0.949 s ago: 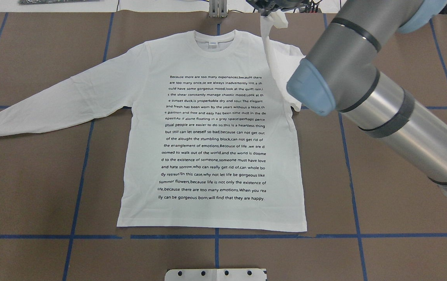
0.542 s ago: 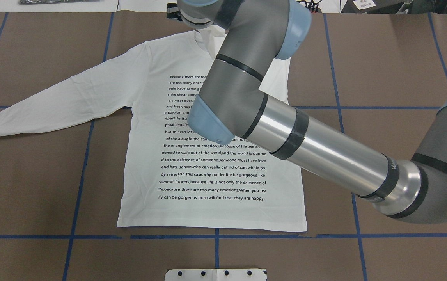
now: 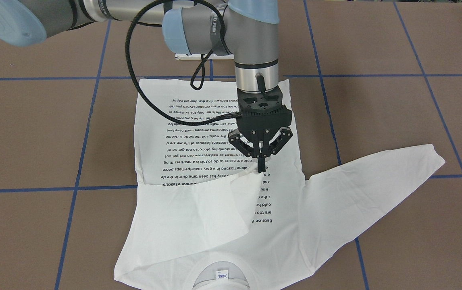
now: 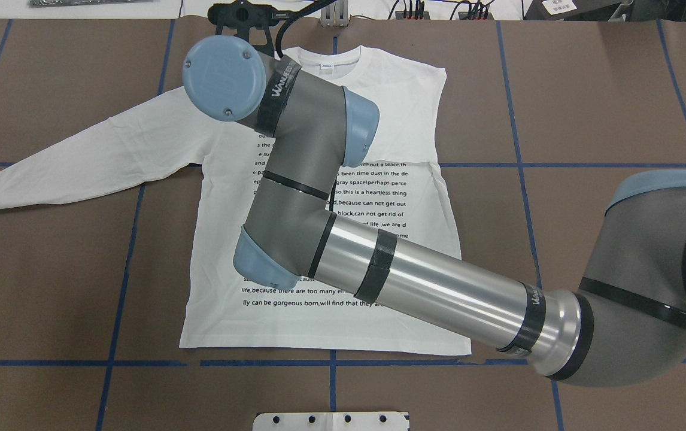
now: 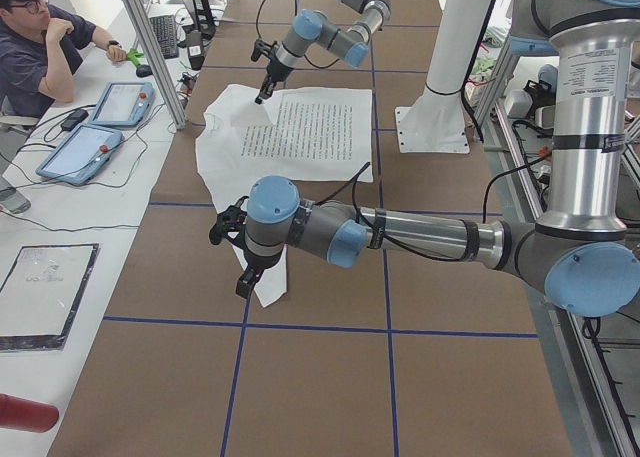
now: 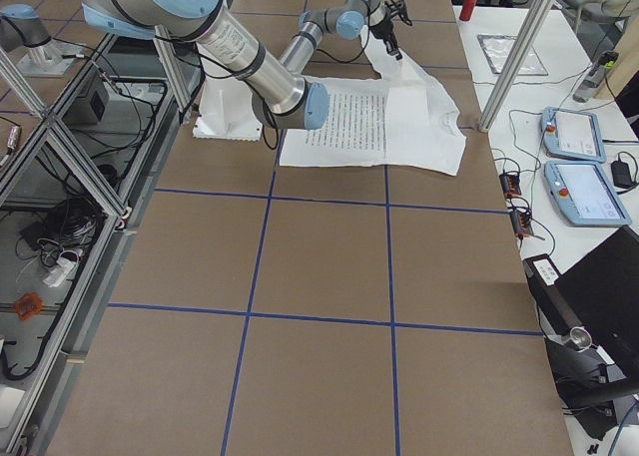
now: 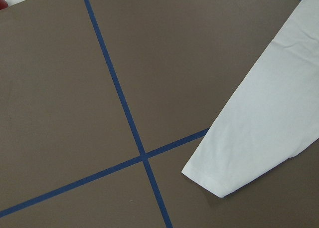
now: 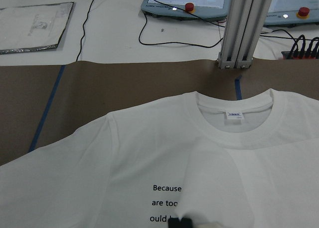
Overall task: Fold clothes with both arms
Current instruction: 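Lay the sleeve on the shirt body and open the right gripper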
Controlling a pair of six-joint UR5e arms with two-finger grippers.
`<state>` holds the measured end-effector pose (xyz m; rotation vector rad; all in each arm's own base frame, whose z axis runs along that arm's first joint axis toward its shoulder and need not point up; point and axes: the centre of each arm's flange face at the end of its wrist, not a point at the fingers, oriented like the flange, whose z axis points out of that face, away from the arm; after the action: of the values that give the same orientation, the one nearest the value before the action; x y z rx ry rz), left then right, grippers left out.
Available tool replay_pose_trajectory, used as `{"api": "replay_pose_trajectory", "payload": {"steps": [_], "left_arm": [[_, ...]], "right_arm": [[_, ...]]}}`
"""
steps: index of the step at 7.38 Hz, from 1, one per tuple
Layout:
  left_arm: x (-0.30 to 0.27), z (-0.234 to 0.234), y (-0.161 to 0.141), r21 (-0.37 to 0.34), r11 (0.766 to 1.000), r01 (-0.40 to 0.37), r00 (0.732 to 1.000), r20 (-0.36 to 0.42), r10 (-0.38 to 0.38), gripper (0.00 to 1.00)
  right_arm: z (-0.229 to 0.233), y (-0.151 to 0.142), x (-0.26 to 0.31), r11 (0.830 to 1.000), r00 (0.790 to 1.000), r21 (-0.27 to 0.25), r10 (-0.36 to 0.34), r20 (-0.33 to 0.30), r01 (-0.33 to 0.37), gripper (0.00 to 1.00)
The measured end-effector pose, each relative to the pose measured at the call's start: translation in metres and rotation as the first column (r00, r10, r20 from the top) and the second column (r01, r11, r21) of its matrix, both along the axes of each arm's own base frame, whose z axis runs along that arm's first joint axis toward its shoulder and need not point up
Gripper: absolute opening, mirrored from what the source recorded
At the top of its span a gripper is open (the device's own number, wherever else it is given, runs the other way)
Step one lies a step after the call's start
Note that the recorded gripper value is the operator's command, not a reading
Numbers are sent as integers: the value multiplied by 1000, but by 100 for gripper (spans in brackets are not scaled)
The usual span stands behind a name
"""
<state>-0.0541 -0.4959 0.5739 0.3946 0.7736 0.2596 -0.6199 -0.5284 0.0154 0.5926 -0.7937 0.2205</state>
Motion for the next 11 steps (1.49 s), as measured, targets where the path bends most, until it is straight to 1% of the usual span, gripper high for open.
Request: {"api": "replay_pose_trajectory", "payload": {"steps": [2, 3, 4, 5, 6, 7, 8, 9, 11], "left_arm": [[0, 0, 0, 0, 1000, 0, 1000, 0, 0, 100], [0, 0, 0, -1, 1000, 1, 1000, -1, -1, 100], [0, -3, -2, 0, 1000, 3, 1000, -3, -3, 100], [1, -8, -4, -6, 1000, 21, 1000, -11, -21, 100], [3, -13, -5, -12, 999, 48, 999, -24, -48, 100], [13, -11, -4, -7, 999, 51, 998, -35, -51, 100], [29, -1, -1, -23, 999, 39, 998, -42, -40, 100], [45, 8, 0, -59, 998, 33, 998, -47, -36, 100], [66, 20, 5, -120, 992, 42, 998, -48, -48, 100]], "right_arm": [[13, 15, -33, 1000, 999, 4, 2, -52, -2, 100], [13, 17, -38, 1000, 998, 1, -2, -57, 2, 100], [14, 14, -39, 1000, 998, -16, -19, -54, 18, 100], [17, 5, -32, 998, 998, -51, -49, -40, 46, 100], [23, -12, -18, 991, 996, -102, -91, -17, 89, 100], [34, -31, 0, 979, 991, -156, -132, 10, 131, 100], [52, -51, 27, 965, 986, -202, -165, 28, 168, 100], [76, -66, 64, 953, 979, -224, -203, 24, 203, 100], [135, -78, 164, 935, 954, -209, -298, -32, 285, 100]]}}
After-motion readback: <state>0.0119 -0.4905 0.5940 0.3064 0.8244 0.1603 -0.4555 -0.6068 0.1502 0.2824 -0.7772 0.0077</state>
